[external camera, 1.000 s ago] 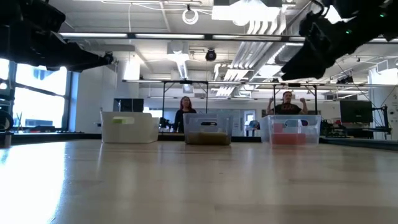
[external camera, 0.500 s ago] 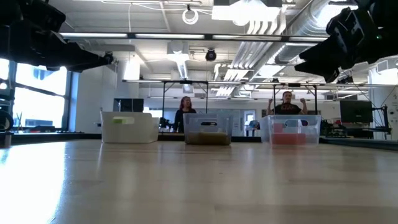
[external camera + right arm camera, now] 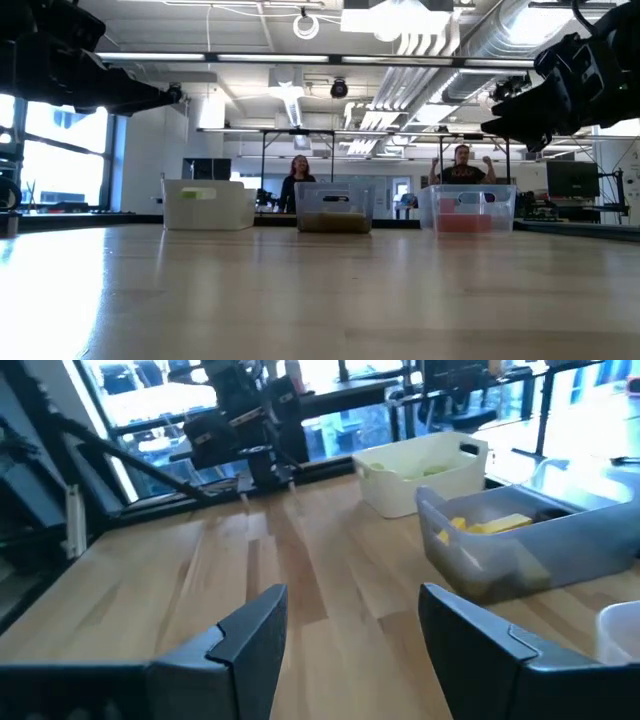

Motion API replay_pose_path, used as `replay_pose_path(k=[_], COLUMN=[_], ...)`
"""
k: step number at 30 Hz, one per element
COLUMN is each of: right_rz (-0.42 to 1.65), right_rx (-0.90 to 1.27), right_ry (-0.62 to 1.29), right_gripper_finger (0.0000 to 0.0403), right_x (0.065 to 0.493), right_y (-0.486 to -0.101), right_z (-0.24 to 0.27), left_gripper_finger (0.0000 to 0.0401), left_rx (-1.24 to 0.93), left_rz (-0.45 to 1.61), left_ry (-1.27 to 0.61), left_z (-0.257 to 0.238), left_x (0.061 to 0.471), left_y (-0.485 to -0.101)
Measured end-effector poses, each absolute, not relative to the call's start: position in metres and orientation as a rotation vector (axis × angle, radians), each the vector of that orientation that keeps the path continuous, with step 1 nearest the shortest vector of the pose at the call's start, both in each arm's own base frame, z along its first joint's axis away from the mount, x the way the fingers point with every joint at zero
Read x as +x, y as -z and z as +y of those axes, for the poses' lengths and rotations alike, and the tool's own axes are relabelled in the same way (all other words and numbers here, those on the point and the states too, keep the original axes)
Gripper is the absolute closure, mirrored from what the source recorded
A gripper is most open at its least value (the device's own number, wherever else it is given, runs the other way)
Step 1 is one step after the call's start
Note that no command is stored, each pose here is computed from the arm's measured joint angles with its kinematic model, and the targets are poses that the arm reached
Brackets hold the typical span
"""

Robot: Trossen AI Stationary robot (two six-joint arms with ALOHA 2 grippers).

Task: Sort & place blocks by color
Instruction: Return to Home Position

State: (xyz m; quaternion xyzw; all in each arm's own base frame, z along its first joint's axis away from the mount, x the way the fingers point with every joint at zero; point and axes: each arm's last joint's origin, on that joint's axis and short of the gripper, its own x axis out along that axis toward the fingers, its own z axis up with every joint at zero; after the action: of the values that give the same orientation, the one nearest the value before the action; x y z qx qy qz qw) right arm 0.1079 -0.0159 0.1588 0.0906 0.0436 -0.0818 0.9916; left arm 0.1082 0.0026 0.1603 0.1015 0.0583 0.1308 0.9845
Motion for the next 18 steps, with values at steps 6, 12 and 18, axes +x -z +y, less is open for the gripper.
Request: replay_pose_path(k=[6,12,18], right_rz=[0.096,0.134,0.13], right_rx=[0.188,0.178,0.232], right_ry=[0.171,0.288,0.301], right_gripper_finger=[0.019,0.019,0.019], right_x=[0.1077,0.1071,0.1072], right_y=[-0.1578,-0.1535,-0.1531], right_z=[-0.0161,-0.0193,-0.0196], left_gripper_finger=[0.0162,0.0162,0.0162], left_rx=[0.204,0.204,0.204], left_rz=[0.117,0.116,0.116], left_ry=[-0.263,-0.263,-0.263], left_z=[0.0026,0.0026,0.0026], left_x=[0.1082,0.1082,0.1082], left_y=[-0.1605,-0.1605,-0.1605])
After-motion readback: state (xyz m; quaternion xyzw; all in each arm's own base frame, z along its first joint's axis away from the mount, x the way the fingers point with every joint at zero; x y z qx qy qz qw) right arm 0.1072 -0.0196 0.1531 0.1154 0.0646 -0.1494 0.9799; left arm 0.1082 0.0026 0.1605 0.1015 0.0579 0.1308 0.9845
